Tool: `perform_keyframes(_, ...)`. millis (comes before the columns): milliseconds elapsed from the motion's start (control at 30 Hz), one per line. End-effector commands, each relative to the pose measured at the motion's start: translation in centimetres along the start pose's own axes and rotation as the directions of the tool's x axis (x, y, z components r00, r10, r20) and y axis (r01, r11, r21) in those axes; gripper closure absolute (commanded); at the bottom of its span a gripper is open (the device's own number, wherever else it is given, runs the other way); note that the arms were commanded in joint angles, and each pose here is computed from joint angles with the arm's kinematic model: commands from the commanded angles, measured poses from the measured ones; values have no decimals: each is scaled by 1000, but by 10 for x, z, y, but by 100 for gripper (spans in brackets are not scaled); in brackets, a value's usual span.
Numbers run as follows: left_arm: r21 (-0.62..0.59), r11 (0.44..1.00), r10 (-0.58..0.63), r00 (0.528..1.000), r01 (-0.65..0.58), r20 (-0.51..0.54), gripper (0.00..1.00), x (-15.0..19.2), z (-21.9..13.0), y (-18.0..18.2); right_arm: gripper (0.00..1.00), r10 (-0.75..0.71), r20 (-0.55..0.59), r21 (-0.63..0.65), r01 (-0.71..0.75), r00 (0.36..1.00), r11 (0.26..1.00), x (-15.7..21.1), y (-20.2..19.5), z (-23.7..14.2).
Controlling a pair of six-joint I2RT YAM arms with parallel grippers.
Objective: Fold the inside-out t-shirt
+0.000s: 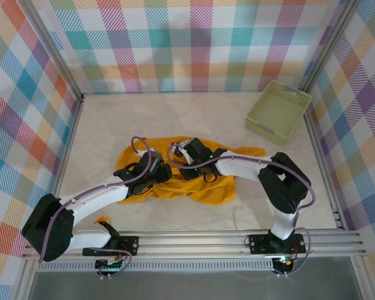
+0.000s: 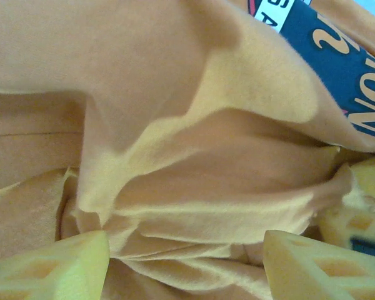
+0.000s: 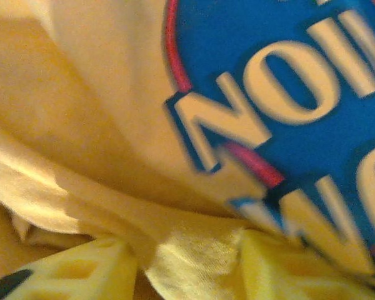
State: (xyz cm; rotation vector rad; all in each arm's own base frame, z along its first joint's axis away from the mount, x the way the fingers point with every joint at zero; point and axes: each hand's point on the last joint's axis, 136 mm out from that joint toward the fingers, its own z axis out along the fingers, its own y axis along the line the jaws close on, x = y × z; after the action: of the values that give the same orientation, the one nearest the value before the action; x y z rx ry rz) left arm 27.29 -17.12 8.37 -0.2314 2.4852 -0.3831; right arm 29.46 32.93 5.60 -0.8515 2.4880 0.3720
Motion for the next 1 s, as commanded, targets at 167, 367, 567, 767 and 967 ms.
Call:
perform_keyframes(167,74,996,40,999,-41,13,33,1,-3,-9,93,4,79,56,-8,997,998,-33,-5,-16)
perform_keyframes(367,103,987,124,992,-126,22,32,-1,-7,-32,100,35,123,-74,-26,992,997,-54,19,-59)
perform_keyframes(567,74,990,119,991,-124,64,29,-13,-3,-36,100,65,142,-152,-43,988,987,-59,31,-82)
perform_keyframes(767,14,990,136,990,-137,42,30,-15,17,-38,100,74,140,-168,-50,987,985,-58,34,-85)
perform_keyframes(967,-5,991,135,991,-135,22,19,-15,32,-41,100,76,146,-182,-49,986,982,-57,36,-90)
